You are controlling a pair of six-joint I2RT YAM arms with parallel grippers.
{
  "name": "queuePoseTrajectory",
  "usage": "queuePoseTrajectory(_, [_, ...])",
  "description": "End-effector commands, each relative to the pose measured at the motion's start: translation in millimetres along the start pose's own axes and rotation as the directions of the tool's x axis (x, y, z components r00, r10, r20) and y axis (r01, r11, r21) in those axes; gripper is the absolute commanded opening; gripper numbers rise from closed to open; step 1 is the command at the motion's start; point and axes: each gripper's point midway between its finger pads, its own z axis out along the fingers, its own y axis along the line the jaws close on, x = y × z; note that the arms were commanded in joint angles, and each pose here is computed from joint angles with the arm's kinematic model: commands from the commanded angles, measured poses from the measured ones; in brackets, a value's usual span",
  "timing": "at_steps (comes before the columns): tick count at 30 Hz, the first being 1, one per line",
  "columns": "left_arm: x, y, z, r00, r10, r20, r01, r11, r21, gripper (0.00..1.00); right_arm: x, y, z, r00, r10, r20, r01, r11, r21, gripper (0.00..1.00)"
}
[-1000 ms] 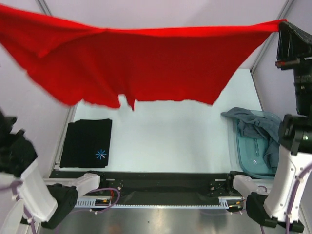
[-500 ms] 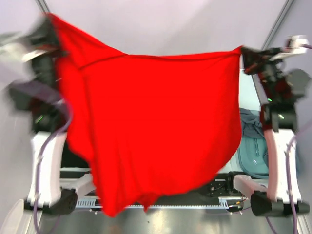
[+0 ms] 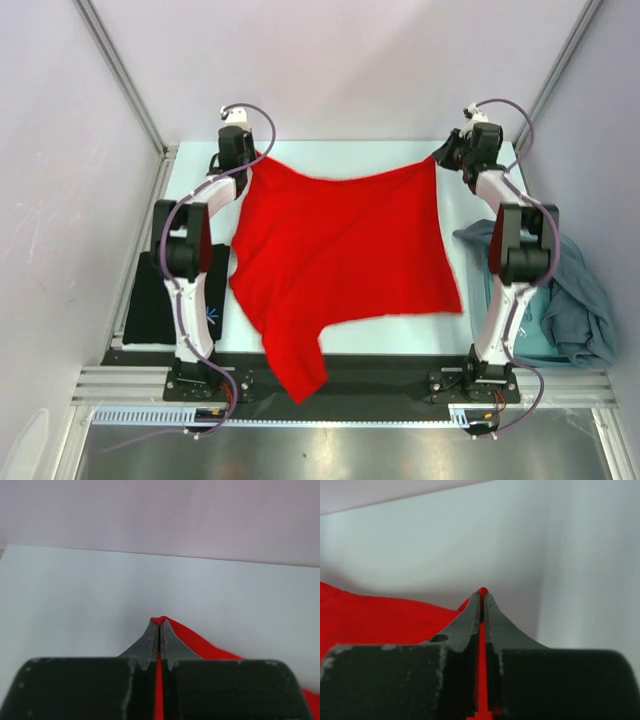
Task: Fold and stack the t-shirts
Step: Flatten the tshirt out, then fold the tshirt
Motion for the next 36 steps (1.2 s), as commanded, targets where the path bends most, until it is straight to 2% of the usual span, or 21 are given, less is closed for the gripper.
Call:
queuePoseTrajectory(1, [-96, -9, 7, 0.969, -0.109, 0.222, 0.1, 0.994, 0.05, 0.0, -55, -21, 29, 0.992, -0.057, 0.112, 0.057, 0.998, 0.001, 0.0])
queuePoseTrajectory(4, [-90, -10, 14, 0.968, -0.138, 0.21, 0.131, 0.99, 0.049, 0.0, -41, -41, 55, 0.996, -0.065, 0.054, 0.064, 0.998, 0.019, 0.0])
queuePoseTrajectory(10, [-81, -22, 17, 0.965, -0.211, 0.158, 0.198, 0.976, 0.095, 0.0, -19, -56, 77, 0.999, -0.037, 0.01, 0.037, 0.999, 0.026, 0.0])
queuePoseTrajectory(13, [-87, -26, 10, 0.961, -0.237, 0.14, 0.224, 0.969, 0.102, 0.01, -6, -62, 84, 0.999, -0.01, -0.033, 0.011, 0.999, 0.034, 0.0])
queuePoseTrajectory(17, [-92, -27, -7, 0.957, -0.275, 0.092, 0.266, 0.959, 0.101, 0.01, -14, -56, 87, 1.0, 0.018, -0.025, -0.017, 1.0, 0.015, 0.0])
queuePoseTrajectory(19, [-98, -30, -18, 0.941, -0.331, 0.064, 0.323, 0.94, 0.11, 0.0, -9, -59, 87, 0.997, 0.05, -0.056, -0.049, 0.998, 0.034, 0.0])
queuePoseTrajectory(24, [-82, -46, -47, 0.889, -0.447, -0.104, 0.456, 0.884, 0.102, 0.0, -7, -59, 81, 0.99, 0.109, -0.092, -0.104, 0.993, 0.056, 0.0])
queuePoseTrajectory(36, [-26, -54, -125, 0.761, -0.562, -0.323, 0.597, 0.802, 0.01, 0.0, 0, -75, 61, 0.933, 0.323, -0.159, -0.305, 0.944, 0.129, 0.0])
